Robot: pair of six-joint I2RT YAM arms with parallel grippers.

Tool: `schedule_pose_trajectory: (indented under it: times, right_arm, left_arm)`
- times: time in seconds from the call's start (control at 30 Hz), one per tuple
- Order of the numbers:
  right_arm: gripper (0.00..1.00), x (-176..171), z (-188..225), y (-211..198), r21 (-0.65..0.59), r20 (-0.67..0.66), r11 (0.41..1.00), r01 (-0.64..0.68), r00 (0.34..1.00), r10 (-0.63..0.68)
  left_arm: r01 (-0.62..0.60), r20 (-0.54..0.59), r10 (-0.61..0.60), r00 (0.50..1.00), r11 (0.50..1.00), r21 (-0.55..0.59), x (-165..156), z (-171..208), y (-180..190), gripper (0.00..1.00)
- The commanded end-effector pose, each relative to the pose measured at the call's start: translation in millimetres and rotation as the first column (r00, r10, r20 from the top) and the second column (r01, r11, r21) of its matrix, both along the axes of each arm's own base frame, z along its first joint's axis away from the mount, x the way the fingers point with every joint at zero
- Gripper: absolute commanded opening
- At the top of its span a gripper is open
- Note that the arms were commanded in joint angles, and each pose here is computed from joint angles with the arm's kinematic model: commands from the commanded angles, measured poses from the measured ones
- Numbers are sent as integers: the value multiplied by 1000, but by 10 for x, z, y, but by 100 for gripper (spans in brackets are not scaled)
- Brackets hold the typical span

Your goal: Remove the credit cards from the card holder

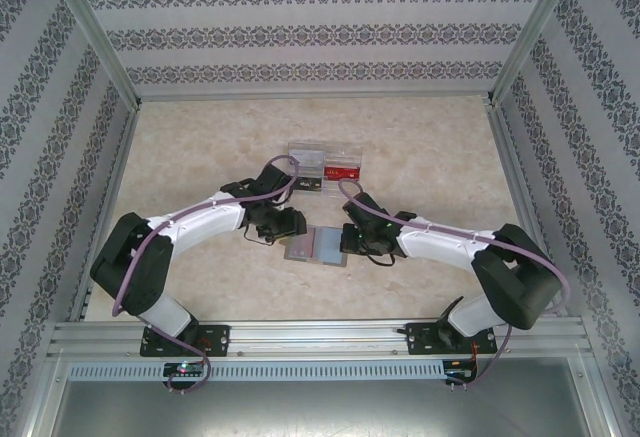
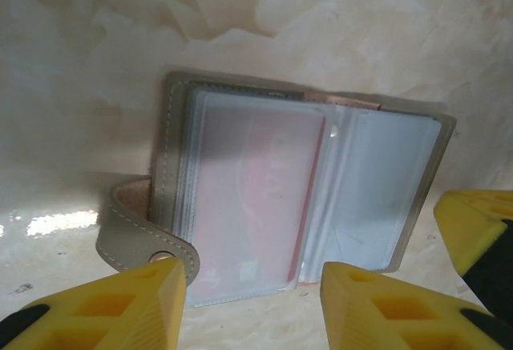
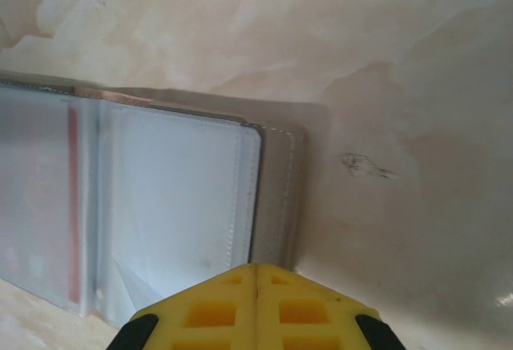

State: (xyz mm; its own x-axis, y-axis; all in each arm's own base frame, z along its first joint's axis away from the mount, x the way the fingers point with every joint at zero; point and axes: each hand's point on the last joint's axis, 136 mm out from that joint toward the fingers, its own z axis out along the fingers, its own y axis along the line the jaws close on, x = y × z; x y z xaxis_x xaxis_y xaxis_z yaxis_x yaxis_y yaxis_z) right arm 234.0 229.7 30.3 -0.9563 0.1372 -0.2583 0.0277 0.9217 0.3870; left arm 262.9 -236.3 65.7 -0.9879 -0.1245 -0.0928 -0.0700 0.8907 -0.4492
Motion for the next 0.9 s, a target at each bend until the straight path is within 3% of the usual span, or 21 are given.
schedule_pose_trajectory:
  times: [0.0, 0.33, 0.63, 0.87]
  right_arm:
    - [0, -25, -53, 98, 29, -22, 1000, 3, 1000, -2]
    - [0, -58, -116, 15, -16, -35, 1000, 10, 999, -11]
    - [0, -75, -14, -43, -52, -22, 999, 7, 1000, -8]
    - [0, -148, -185, -24, -50, -67, 999, -4, 998, 1]
  left_arm:
    - [52, 13, -52, 999, 998, -26, -4, 1, -136, 48]
    - [94, -16, -94, 995, 996, -4, -48, -148, -232, 46]
    - [94, -42, -91, 995, 991, 91, -65, -266, -117, 44]
    - [75, -40, -70, 997, 986, 147, -54, -295, -17, 44]
